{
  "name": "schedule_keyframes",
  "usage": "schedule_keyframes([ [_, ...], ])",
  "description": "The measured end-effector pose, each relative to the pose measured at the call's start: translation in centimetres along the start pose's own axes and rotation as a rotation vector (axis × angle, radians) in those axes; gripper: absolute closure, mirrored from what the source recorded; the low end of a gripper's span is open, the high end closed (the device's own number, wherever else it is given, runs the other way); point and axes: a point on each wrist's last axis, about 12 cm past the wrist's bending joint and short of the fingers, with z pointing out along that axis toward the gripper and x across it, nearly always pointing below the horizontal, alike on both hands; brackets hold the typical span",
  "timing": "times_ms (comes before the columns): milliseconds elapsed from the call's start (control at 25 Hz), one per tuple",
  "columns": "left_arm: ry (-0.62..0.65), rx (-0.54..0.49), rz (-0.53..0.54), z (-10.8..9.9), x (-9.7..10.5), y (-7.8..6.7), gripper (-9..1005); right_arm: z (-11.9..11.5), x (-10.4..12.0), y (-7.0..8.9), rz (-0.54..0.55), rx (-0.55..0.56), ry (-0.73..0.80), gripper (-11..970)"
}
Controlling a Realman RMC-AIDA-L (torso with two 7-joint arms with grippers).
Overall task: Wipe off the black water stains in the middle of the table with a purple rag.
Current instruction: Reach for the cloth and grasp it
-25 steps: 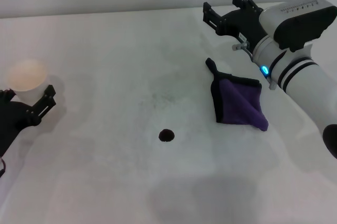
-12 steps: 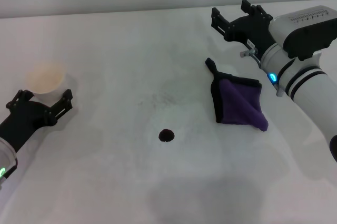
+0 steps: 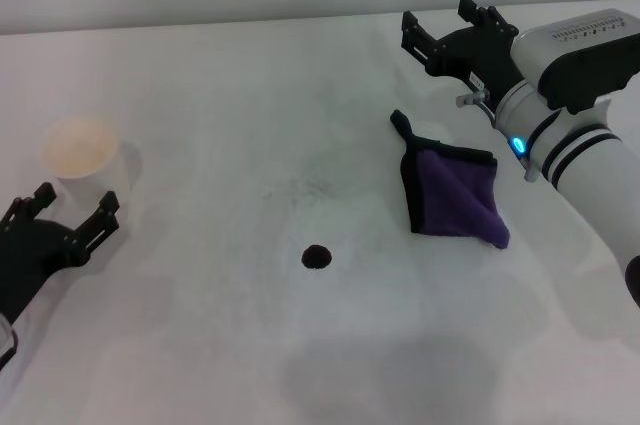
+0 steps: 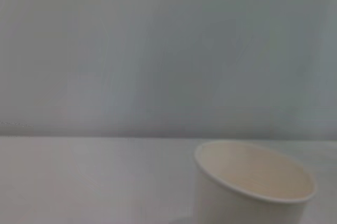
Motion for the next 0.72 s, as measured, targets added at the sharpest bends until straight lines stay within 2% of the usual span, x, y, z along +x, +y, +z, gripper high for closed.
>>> schedule_keyframes([
  [360,-0.068,0.015,-0.026,-2.6,0.7,-0.4,108,-0.2,0.2,-0.3,0.008,0.015,0.002,132],
  [520,-0.130,0.002,-0.048,-4.5,0.9,-0.3,108,-0.2,0.4,-0.3,0.025,0.011,0.029,133],
  [720,-0.244,-0.113,-0.095,-7.1,0.8,0.7,111,1.0,-0.4,-0.6,0.021,-0.059,0.152,133],
])
